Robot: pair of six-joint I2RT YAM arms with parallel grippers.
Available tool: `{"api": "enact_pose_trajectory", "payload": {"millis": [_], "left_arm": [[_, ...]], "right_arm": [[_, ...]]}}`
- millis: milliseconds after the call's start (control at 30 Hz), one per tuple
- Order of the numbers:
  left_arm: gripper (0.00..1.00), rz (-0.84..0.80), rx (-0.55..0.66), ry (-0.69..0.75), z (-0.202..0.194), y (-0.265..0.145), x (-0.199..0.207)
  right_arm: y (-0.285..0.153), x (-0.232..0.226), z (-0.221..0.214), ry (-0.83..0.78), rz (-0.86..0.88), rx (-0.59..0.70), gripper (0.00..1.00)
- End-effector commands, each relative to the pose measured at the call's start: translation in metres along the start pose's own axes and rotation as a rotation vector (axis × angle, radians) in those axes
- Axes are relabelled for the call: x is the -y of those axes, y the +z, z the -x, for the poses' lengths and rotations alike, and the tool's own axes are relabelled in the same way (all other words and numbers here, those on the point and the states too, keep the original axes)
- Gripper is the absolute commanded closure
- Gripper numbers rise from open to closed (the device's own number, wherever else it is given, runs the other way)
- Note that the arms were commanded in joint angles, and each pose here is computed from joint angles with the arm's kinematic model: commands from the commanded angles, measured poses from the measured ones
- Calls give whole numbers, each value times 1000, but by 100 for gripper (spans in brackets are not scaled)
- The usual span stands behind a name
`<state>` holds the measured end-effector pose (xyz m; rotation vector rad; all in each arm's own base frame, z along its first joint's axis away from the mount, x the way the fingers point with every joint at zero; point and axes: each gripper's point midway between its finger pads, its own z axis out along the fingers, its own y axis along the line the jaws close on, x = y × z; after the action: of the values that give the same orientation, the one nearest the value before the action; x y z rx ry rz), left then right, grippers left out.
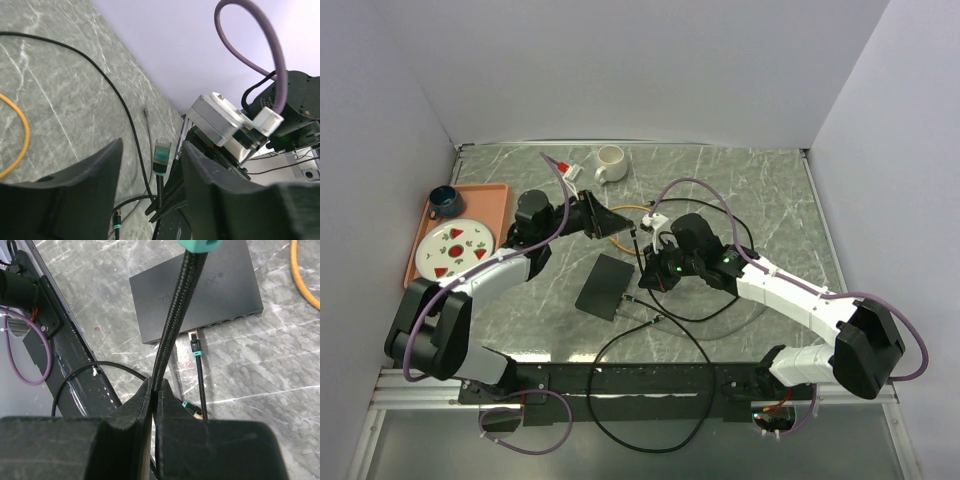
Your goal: Insert the plug into the switch port
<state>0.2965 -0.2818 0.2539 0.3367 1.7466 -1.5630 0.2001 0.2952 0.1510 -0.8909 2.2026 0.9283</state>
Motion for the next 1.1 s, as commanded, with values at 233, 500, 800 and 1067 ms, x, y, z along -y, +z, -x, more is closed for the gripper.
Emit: {"api": "enact_pose_trajectory", "payload": {"millis": [233,500,800,1067], "left_arm": [[78,-58,7,92,13,18,18],[99,18,47,112,20,13,14],[99,44,84,145,23,5,18],[99,-27,79,162,10,-4,30]], "right_arm": [[1,-17,25,-22,45,63,100],[3,-12,24,-12,14,53,78],[-14,-16,41,-60,18,129,18],[-53,-13,76,18,195,362,16]]}}
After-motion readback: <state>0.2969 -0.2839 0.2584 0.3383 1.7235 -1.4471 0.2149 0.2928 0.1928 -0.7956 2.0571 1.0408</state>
